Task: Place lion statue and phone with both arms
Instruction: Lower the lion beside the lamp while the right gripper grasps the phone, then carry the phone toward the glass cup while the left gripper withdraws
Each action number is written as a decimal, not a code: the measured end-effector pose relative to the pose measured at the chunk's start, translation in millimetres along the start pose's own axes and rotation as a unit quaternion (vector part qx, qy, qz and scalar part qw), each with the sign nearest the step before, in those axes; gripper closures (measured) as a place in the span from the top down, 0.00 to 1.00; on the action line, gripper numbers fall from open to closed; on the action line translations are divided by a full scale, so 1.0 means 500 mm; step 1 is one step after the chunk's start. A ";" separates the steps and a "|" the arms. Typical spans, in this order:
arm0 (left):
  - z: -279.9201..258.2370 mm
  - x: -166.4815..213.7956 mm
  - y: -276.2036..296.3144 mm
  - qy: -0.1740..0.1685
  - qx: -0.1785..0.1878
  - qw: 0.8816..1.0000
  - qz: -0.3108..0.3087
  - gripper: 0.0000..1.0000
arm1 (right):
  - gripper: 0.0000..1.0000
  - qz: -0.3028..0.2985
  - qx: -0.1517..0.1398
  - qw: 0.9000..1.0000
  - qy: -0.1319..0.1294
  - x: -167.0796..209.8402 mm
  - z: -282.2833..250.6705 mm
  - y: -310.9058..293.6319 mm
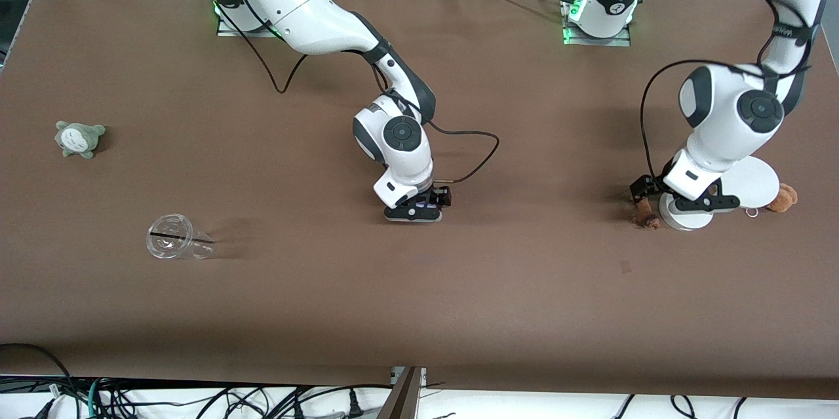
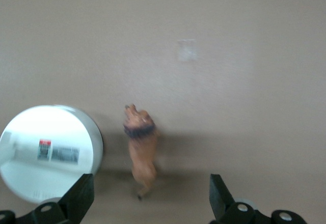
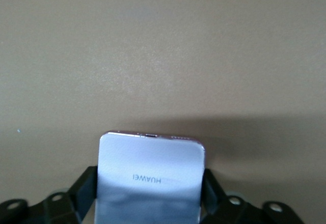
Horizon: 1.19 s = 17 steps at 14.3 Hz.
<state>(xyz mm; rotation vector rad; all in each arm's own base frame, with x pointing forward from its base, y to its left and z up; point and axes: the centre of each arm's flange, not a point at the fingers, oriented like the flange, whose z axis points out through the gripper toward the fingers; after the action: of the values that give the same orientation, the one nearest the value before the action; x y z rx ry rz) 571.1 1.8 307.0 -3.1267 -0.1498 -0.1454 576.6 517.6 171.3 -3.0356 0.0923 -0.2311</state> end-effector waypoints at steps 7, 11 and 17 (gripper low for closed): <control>-0.284 0.045 0.018 -0.060 0.016 0.998 -0.013 1.00 | 0.83 0.007 -0.008 1.000 0.000 0.027 -0.011 0.020; -0.452 0.079 -0.009 -0.045 0.017 0.998 -0.028 1.00 | 0.83 -0.016 -0.023 1.000 -0.009 0.089 -0.062 0.070; -0.557 0.078 -0.047 -0.046 0.020 0.998 -0.046 1.00 | 0.83 -0.089 -0.037 0.995 -0.027 0.179 -0.094 0.201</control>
<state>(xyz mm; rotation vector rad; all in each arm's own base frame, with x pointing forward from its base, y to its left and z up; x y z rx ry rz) 581.6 25.3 588.1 -3.0890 -0.2948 0.0024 652.3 407.6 220.5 -3.1216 -0.1771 -0.1613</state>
